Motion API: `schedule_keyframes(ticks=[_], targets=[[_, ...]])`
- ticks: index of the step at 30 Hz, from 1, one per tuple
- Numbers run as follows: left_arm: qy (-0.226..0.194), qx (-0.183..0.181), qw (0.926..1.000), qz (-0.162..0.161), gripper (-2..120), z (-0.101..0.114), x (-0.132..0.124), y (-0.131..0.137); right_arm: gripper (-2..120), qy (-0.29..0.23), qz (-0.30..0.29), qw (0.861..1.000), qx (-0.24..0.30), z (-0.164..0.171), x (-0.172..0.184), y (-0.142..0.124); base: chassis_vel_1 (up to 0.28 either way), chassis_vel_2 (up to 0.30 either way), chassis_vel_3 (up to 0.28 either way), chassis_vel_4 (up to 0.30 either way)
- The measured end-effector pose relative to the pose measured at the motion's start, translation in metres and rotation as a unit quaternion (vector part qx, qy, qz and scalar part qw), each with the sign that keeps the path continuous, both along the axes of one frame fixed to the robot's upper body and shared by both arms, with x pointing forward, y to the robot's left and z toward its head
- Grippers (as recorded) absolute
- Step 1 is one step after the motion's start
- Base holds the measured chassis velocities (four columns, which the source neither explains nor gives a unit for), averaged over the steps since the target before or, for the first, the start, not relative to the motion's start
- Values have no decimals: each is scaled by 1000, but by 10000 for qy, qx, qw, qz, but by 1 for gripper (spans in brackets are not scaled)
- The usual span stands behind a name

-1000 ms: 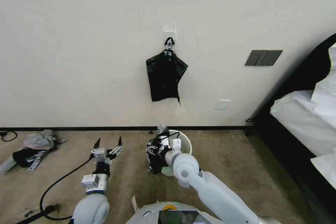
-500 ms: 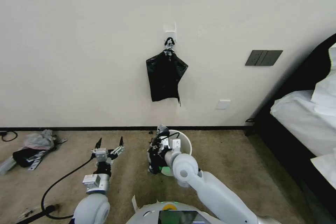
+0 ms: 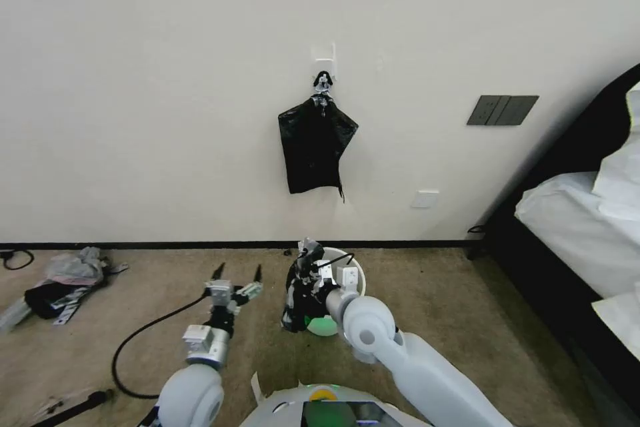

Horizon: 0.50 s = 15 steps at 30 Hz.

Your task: Place a trash bag onto the trash bin.

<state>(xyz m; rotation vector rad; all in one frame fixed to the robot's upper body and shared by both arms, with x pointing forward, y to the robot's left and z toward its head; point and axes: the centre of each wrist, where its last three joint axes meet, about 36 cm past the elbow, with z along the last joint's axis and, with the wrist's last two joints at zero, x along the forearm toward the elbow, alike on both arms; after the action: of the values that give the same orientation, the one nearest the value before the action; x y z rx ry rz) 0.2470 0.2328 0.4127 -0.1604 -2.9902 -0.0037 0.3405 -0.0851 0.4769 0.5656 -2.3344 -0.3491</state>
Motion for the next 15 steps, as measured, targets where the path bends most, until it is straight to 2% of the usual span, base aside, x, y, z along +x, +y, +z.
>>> schedule_keyframes(ticks=[2,5,10,15], targets=[[101,-29,9999,-87,100,1,2,-3,0,-3,-6,10000,5,1,-1,-1,0,0,0,0],[507,-90,9980,-362,100,-2,19,-15,0,-28,-31,10000,4,3,-3,-6,0,0,0,0],[822,-116,9956,-428,100,-4,40,-19,0,-40,-48,10000,-20,3,-1,-8,0,0,0,0],[1318,-275,9892,-578,100,0,75,-25,0,-78,-56,9999,-35,4,1,-10,0,0,0,0]])
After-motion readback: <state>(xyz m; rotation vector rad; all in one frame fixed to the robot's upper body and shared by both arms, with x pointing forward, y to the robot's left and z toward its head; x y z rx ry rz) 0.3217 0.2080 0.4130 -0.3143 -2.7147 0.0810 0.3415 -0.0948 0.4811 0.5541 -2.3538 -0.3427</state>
